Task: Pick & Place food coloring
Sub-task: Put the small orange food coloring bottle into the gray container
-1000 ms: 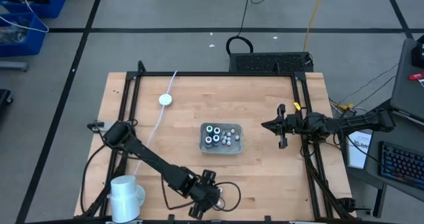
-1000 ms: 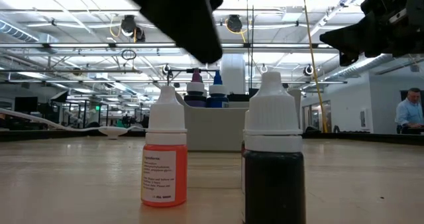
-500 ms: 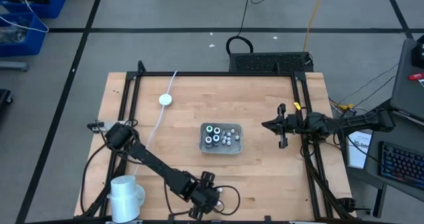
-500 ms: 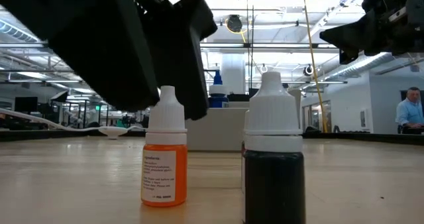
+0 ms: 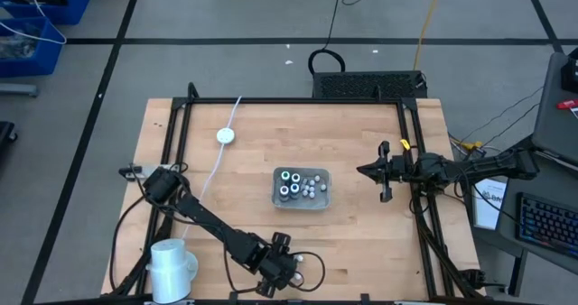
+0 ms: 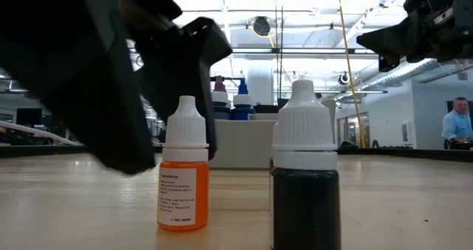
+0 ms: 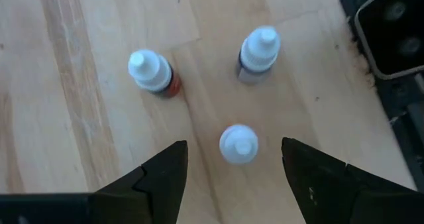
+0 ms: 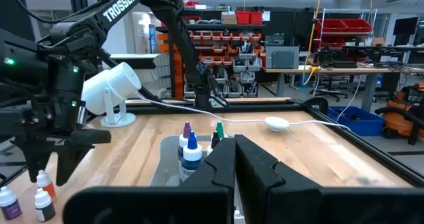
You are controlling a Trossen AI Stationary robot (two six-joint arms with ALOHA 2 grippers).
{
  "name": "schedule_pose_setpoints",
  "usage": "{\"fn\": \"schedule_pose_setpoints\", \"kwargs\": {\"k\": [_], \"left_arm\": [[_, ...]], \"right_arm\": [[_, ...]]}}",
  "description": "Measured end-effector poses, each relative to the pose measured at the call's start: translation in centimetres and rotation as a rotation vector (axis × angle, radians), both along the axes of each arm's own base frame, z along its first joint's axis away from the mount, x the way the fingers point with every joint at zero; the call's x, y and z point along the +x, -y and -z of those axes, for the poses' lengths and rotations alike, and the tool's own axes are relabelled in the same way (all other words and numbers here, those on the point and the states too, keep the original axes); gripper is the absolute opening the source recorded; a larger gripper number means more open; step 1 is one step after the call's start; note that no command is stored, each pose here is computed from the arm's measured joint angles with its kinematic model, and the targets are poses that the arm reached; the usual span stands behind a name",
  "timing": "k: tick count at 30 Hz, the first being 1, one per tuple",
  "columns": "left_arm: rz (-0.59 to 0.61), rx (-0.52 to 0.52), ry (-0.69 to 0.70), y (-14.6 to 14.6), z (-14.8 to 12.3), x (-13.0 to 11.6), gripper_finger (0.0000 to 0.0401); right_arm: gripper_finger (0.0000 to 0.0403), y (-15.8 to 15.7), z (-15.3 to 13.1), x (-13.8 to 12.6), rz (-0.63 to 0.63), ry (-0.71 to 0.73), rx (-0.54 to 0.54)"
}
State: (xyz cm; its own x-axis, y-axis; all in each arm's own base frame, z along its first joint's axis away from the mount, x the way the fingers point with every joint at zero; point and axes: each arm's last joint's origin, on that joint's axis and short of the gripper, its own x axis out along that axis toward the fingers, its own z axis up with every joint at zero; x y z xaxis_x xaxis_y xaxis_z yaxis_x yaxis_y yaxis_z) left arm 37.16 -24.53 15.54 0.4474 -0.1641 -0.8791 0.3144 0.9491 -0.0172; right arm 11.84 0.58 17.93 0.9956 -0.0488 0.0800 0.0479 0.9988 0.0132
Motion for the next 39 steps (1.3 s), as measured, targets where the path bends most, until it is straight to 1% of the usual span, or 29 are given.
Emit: {"fn": "schedule_pose_setpoints", "kwargs": {"k": [7, 21, 24, 31, 39], "left_arm": [[0.009, -0.018, 0.033, 0.2, -0.1, 0.3, 0.0246], [0.025, -0.031, 0.019, 0.2, -0.1, 0.2, 0.0242], [0.022, -0.033, 0.018, 0.1, -0.1, 0.3, 0.0223], [0.003, -0.042, 0.013, -0.3, -0.1, 0.5, 0.0163], [-0.006, -0.053, 0.006, -0.9, -0.1, 0.9, 0.0118]], "right_arm": [[0.0001, 0.0, 0.0, 0.0, 0.000, 0.001, 0.003], [0.0000, 0.0, 0.0, 0.0, 0.000, -0.002, 0.003], [0.0000, 0.0, 0.0, 0.0, 0.000, -0.002, 0.003], [0.0000, 0.0, 0.0, 0.0, 0.000, -0.002, 0.003], [0.0000, 0.0, 0.0, 0.0, 0.000, -0.003, 0.003]]}}
